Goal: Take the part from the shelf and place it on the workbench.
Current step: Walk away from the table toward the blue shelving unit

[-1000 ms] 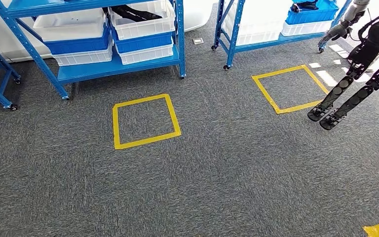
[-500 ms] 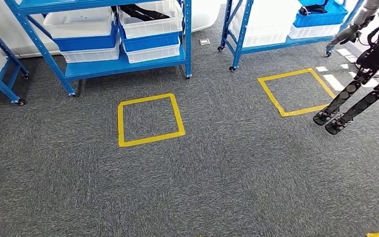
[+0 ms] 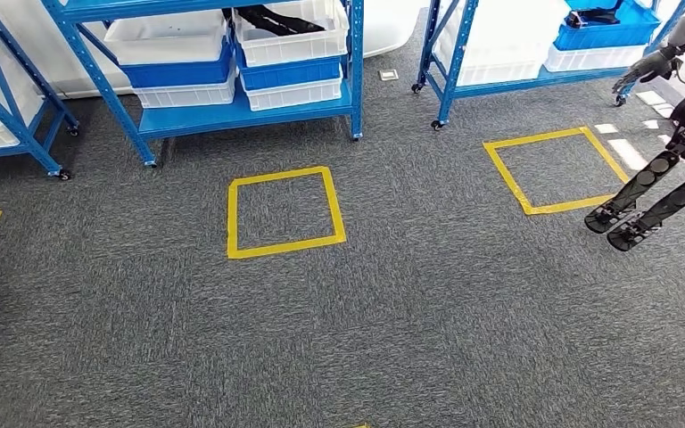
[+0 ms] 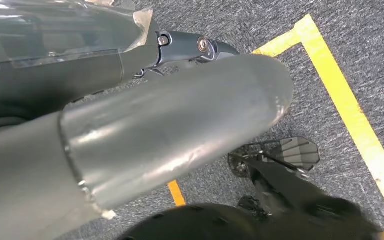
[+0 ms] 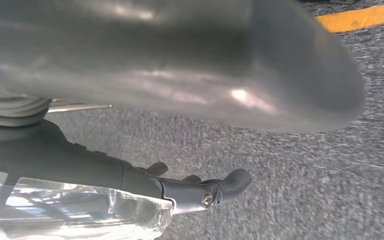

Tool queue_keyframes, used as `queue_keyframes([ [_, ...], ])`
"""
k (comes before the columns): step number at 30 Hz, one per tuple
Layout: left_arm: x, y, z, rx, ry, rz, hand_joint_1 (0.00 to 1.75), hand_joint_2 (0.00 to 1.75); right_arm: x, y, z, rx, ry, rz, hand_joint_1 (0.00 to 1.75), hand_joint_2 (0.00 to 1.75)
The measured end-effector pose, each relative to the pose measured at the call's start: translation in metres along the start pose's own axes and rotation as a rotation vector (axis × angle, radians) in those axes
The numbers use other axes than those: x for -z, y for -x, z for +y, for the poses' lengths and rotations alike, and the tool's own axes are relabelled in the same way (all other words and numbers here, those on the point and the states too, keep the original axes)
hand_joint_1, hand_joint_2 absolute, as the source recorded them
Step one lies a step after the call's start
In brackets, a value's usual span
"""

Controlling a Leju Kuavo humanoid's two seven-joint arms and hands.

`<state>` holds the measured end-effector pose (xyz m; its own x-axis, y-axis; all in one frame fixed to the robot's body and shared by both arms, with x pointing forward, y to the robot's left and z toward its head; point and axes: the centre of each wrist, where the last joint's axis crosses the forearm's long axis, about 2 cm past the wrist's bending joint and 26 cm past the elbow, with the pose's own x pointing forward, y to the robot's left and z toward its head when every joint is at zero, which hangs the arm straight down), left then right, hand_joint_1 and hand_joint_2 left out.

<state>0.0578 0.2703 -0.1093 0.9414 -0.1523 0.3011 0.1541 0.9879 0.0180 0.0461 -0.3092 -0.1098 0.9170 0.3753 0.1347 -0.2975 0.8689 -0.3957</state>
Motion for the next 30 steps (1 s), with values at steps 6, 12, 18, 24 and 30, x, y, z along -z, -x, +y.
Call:
queue_keyframes([
  [6, 0.0003, -0.0019, 0.0003, 0.003, -0.001, -0.003, 0.00, 0.00, 0.0002, -0.0012, -0.0005, -0.008, -0.001, -0.009, 0.00, 0.00],
  [12, 0.0003, -0.0020, 0.0004, 0.002, -0.001, -0.003, 0.00, 0.00, 0.0000, 0.0020, -0.0001, -0.011, -0.004, -0.006, 0.00, 0.00],
  [18, 0.0001, -0.0009, -0.0009, -0.001, 0.001, -0.001, 0.00, 0.00, 0.0008, 0.0002, -0.0023, -0.010, 0.000, -0.012, 0.00, 0.00],
  [24, -0.0001, 0.0009, 0.0001, -0.005, -0.003, 0.003, 0.00, 0.00, 0.0005, -0.0006, -0.0012, -0.014, -0.004, -0.016, 0.00, 0.00],
  [30, -0.0001, 0.0007, 0.0006, -0.008, -0.007, 0.003, 0.00, 0.00, 0.0001, 0.0000, 0.0000, -0.014, -0.011, -0.014, 0.00, 0.00],
])
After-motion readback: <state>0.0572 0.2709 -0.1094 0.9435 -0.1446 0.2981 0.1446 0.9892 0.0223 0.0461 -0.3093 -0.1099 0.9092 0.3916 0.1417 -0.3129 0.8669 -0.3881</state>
